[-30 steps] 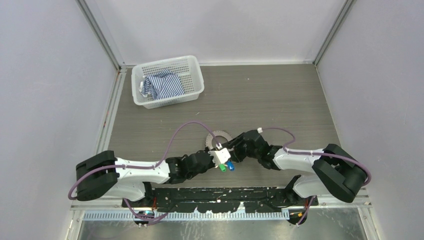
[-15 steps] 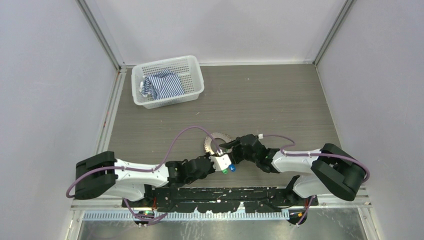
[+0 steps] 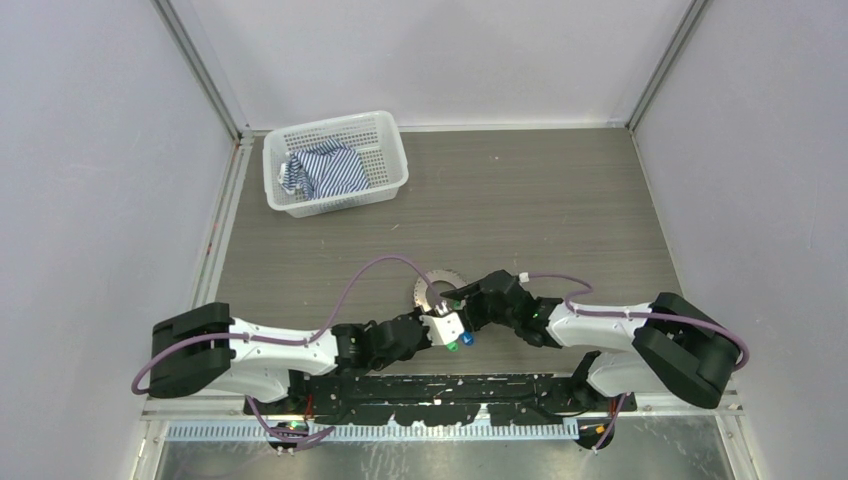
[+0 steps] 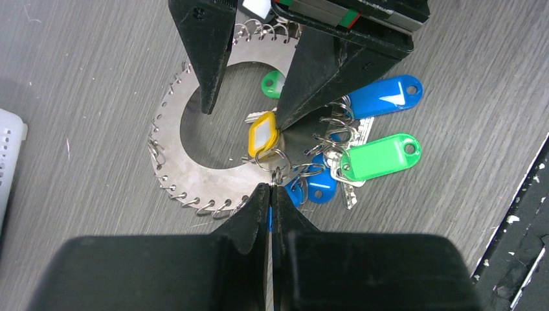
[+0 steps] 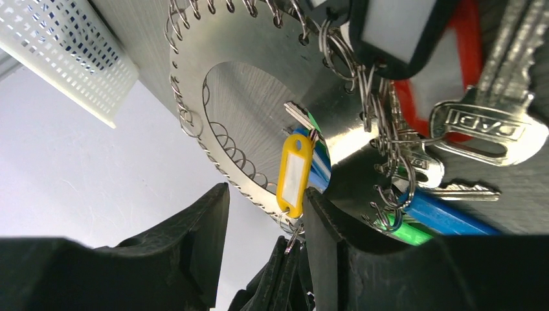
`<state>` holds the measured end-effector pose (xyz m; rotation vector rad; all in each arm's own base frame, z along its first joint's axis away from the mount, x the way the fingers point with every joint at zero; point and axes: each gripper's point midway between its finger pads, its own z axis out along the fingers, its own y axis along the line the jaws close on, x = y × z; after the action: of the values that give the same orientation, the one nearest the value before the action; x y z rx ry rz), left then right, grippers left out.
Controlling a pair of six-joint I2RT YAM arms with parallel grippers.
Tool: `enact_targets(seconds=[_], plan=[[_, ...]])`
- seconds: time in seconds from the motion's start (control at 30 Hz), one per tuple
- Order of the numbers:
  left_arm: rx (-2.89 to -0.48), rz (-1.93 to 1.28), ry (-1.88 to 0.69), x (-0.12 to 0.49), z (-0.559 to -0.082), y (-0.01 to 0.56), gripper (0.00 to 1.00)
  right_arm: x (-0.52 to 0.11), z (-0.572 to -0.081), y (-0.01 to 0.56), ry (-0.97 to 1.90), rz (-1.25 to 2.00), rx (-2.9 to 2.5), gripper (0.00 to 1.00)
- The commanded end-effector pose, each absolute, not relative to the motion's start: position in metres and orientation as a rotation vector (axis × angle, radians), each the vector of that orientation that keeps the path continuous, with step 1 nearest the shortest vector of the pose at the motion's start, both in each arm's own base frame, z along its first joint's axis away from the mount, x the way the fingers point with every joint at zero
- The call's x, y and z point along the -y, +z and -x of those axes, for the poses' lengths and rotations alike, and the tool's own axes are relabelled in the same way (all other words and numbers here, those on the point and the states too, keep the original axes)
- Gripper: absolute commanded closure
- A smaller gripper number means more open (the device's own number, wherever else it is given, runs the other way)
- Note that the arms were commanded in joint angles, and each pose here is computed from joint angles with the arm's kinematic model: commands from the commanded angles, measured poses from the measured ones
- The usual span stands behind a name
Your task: Remove the keys from the keyring
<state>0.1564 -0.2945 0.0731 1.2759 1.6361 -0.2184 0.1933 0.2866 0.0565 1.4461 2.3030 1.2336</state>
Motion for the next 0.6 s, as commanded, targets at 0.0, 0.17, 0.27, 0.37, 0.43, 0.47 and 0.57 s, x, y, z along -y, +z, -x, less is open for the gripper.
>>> enact_targets(seconds=[0.0,0.17,0.27,0.37,0.43,0.47,0.57], plan=[[-1.569,-1.188,-0.239,0.307,-0.164,0.099,1.00,-0.284,-0.182,0.052,1.171,-1.461,-2.366,0.49],[-1.563,-1.203,-0.251,0.311,-0.160,0.099,1.00,-0.281,-0.181,0.054,1.151,-1.478,-2.367,0.48],[-1.561,-1.221,-0.251,0.316,-0.157,0.096,1.00,-0.280,-0.180,0.056,1.156,-1.502,-2.364,0.47],[-1.561,-1.229,-0.246,0.319,-0.155,0.093,1.00,-0.277,-0.179,0.060,1.167,-1.527,-2.347,0.46],[-1.561,-1.221,-0.253,0.322,-0.155,0.093,1.00,-0.270,-0.180,0.061,1.159,-1.543,-2.327,0.45],[-1.562,-1.215,-0.255,0.323,-0.155,0.093,1.00,-0.266,-0.180,0.061,1.145,-1.550,-2.323,0.45],[-1.560,-1.205,-0.263,0.327,-0.154,0.094,1.00,-0.264,-0.178,0.064,1.129,-1.553,-2.332,0.44]])
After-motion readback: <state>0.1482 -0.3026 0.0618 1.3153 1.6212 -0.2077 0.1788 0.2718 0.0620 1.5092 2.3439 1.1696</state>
